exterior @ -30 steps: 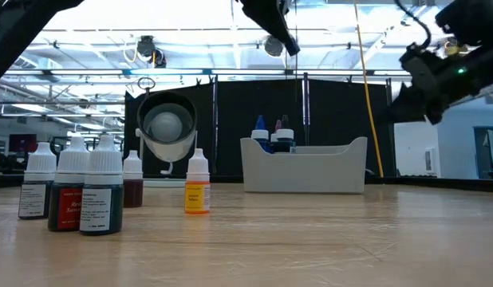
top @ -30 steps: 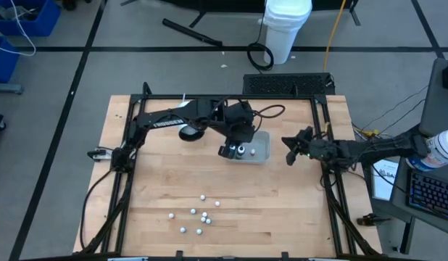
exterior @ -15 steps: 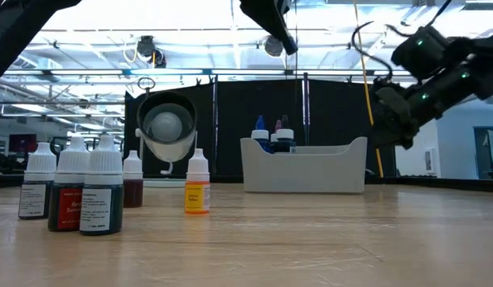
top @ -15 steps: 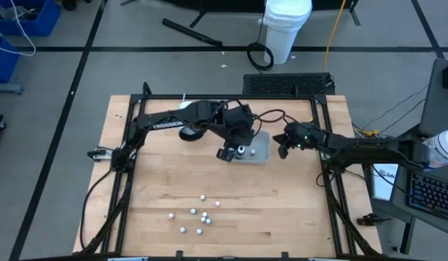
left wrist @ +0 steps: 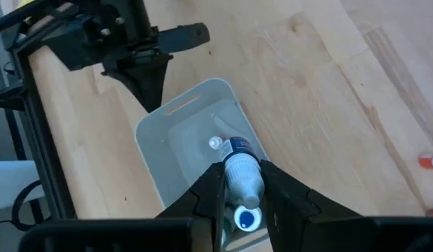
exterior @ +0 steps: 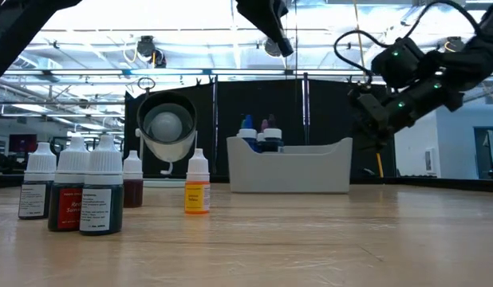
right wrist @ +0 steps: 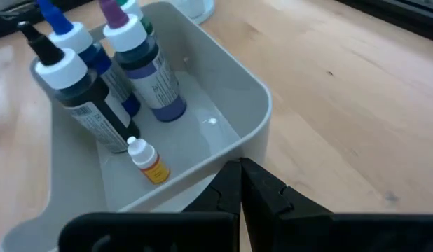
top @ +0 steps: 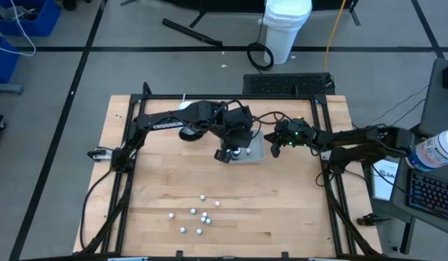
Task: Pick & Place food coloring
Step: Put the blue food coloring bottle into the gray bin
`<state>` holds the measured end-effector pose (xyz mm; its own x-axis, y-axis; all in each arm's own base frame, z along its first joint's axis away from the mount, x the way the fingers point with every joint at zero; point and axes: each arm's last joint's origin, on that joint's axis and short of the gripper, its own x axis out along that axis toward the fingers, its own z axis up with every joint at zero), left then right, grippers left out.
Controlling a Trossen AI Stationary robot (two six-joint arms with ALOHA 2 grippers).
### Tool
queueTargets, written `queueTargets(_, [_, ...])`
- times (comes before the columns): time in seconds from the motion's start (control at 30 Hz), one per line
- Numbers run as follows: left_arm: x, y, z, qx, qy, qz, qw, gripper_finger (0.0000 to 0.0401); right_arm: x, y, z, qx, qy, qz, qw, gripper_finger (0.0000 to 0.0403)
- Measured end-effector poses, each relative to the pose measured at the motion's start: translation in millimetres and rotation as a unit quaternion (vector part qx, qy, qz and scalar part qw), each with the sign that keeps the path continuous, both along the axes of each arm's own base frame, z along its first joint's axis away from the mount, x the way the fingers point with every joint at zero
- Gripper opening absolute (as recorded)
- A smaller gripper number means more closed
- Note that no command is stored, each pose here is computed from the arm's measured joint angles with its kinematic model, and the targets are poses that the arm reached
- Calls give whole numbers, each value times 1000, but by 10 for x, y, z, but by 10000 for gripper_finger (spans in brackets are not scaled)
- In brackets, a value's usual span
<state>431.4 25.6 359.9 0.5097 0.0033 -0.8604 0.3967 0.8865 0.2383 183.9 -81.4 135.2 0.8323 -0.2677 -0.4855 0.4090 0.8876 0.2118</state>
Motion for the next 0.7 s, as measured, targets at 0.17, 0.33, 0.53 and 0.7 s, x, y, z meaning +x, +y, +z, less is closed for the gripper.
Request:
queueTargets(0.17, [26, 12, -116, 6, 31, -12, 999, 79, 158, -43, 60, 6, -6, 16, 1000, 0])
queueTargets(0.33, [46, 23, -268, 8, 50, -17, 999, 79, 223, -24, 36, 21, 0, 20, 1000, 0])
queueTargets(0.53, [85, 73, -495, 34, 71, -27, 997, 78, 235, 90, -16, 52, 7, 28, 998, 0])
queueTargets(0.7, [174, 96, -587, 49, 38, -56, 996, 78, 264, 221, -29, 58, 10, 50, 997, 0])
